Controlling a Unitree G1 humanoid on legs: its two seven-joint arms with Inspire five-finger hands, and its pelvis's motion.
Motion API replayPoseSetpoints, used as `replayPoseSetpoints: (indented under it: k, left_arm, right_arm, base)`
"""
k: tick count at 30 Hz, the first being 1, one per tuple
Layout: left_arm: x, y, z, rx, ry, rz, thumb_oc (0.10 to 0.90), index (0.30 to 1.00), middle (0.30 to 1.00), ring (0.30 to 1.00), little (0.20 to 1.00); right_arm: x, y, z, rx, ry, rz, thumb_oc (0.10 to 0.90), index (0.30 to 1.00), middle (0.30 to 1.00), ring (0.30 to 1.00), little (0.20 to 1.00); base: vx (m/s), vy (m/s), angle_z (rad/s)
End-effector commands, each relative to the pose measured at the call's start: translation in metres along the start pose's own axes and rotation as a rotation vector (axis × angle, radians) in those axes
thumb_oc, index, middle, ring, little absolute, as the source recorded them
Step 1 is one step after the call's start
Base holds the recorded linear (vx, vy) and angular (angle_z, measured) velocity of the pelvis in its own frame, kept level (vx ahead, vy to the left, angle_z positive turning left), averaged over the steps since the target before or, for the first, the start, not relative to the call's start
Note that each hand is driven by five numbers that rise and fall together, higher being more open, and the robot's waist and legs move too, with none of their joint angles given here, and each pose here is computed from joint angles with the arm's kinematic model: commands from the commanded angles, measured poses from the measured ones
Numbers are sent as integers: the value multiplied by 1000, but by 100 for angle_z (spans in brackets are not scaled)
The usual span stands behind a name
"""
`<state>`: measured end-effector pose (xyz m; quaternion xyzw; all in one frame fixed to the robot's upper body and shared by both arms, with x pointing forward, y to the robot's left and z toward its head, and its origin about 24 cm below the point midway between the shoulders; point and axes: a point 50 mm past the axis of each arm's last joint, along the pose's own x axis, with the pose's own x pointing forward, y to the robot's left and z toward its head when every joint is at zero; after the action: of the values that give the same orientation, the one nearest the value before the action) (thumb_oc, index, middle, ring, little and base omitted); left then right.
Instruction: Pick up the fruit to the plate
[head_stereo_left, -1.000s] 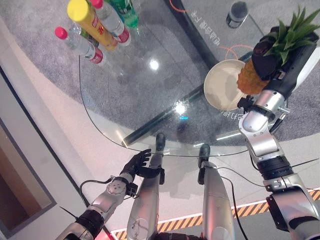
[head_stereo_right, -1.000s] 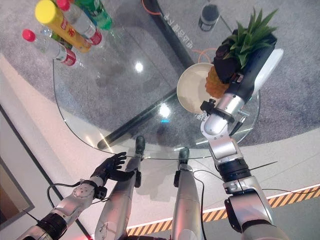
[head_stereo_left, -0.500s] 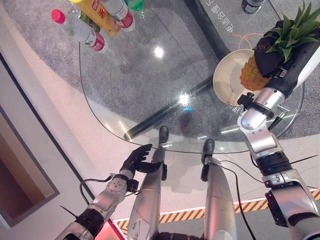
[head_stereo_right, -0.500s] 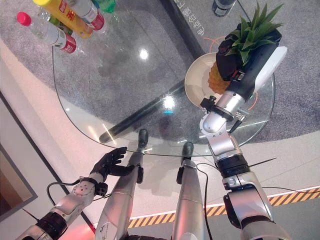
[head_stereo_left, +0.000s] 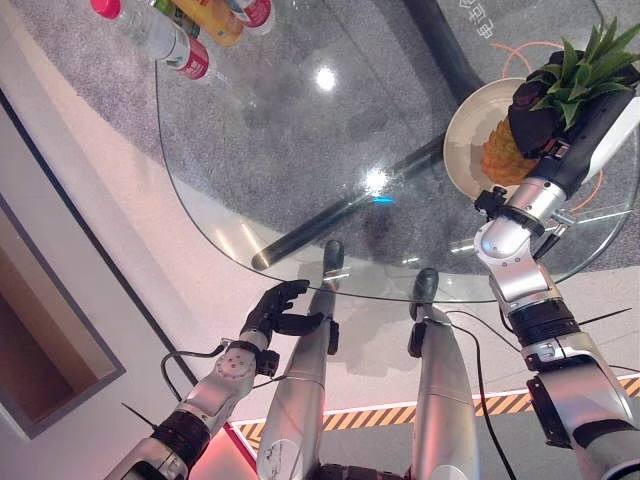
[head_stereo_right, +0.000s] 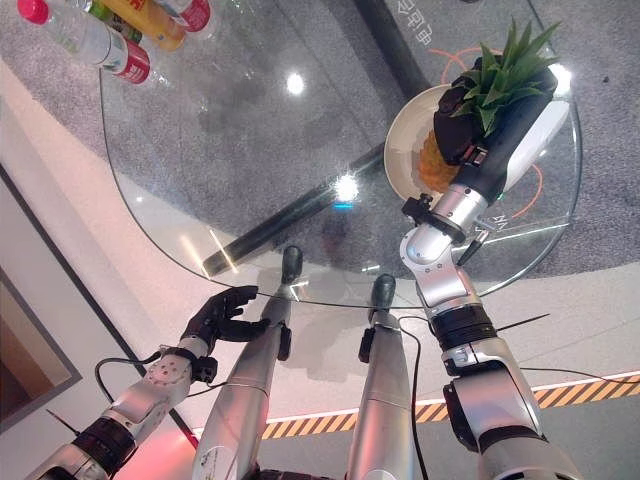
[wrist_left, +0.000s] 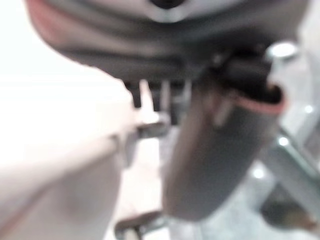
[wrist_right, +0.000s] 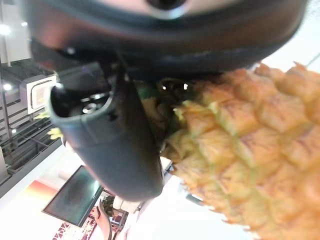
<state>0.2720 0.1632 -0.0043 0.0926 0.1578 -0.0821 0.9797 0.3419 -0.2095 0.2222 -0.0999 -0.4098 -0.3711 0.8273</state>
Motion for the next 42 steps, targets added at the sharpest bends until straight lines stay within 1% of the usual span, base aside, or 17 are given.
replayPoseSetpoints:
  k: [1,8,14,20,26,29,35,42]
  left_arm:
    - [-3,-25,3,-37,-23,-83,800,900,900,900,900]
    - [-2,-28,9,-44,-35,-93,800,900,900,900,900]
    - [-2,-31,13,-51,-44,-96,800,900,900,900,900]
    - [-3,-27,12,-54,-41,-90,800,900,900,900,900]
    - [-3,-22,13,-61,-42,-88,800,900,900,900,900]
    - [-4,-20,13,-58,-45,-88,800,900,900,900,900]
    - [-3,-19,14,-51,-45,-93,800,900,900,900,900]
    - [-1,-18,17,-50,-59,-91,800,900,900,900,900]
  right_arm:
    - [40,-3,61,222,-310,-142,100,300,300,300,200]
    - [46,-5,63,246,-339,-169,100,300,300,300,200]
    - [48,-6,69,232,-425,-190,100,300,300,300,200]
    - [51,-7,77,180,-523,-201,100,300,300,300,200]
    - [55,-6,78,68,-598,-149,100,300,300,300,200]
    - [55,-6,73,32,-594,-120,100,300,300,300,200]
    - [55,-6,55,0,-517,-53,100,300,300,300,200]
    - [55,-7,40,-14,-449,-71,100,300,300,300,200]
  base:
    - [-9,31,2]
    - [-9,18,4]
    - [-1,6,2]
    - [0,0,0]
    - [0,0,0]
    - [0,0,0]
    - [0,0,0]
    - [0,0,0]
